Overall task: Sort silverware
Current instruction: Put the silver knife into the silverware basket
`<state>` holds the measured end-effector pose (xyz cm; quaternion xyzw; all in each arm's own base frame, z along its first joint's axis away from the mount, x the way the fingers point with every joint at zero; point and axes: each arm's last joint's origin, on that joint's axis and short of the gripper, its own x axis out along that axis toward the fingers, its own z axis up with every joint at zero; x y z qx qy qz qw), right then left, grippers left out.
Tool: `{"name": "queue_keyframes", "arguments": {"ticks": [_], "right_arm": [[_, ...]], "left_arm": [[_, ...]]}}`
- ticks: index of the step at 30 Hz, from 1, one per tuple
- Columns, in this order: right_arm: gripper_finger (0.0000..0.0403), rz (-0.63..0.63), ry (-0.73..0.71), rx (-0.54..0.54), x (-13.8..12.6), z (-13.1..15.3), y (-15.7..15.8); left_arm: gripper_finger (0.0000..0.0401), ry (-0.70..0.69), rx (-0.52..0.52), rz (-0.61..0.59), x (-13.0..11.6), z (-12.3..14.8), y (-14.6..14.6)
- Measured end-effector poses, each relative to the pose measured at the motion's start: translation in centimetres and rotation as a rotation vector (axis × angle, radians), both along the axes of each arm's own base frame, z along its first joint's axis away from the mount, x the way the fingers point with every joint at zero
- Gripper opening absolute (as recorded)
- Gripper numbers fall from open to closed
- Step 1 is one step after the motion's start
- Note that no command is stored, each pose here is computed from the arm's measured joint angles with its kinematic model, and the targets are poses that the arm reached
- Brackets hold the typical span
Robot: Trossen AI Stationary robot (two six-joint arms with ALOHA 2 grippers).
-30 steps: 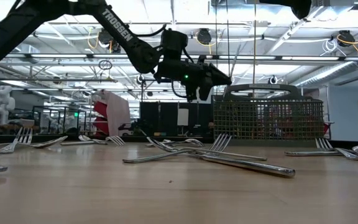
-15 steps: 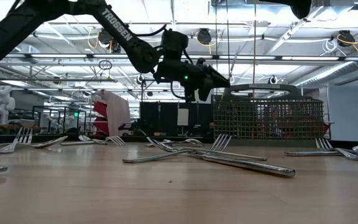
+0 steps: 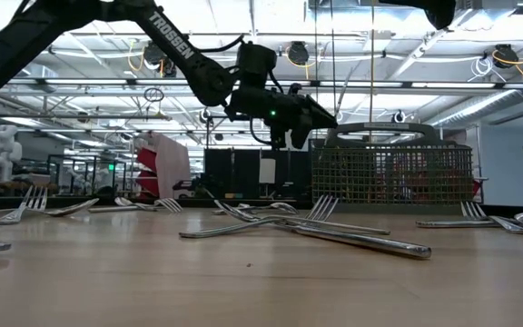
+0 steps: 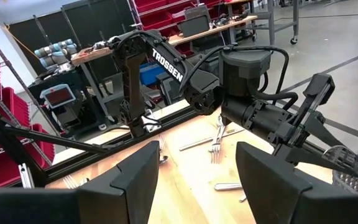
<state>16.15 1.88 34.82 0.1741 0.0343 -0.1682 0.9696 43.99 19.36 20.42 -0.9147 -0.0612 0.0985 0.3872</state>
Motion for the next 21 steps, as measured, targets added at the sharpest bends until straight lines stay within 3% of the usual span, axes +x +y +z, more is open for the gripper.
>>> {"name": "queue_keyframes", "arguments": {"ticks": [12,21], "right_arm": [[0.0203,0.001,0.009,-0.005,-0.01,-0.07,0.00],[0.0203,0.006,0.027,-0.012,-0.03,-0.23,0.01]], "left_arm": [[0.0068,-0.001,0.003,-0.044,0.12,0.00,-0.34],[0.0080,0.004,-0.049,-0.040,0.10,-0.13,-0.36]]}}
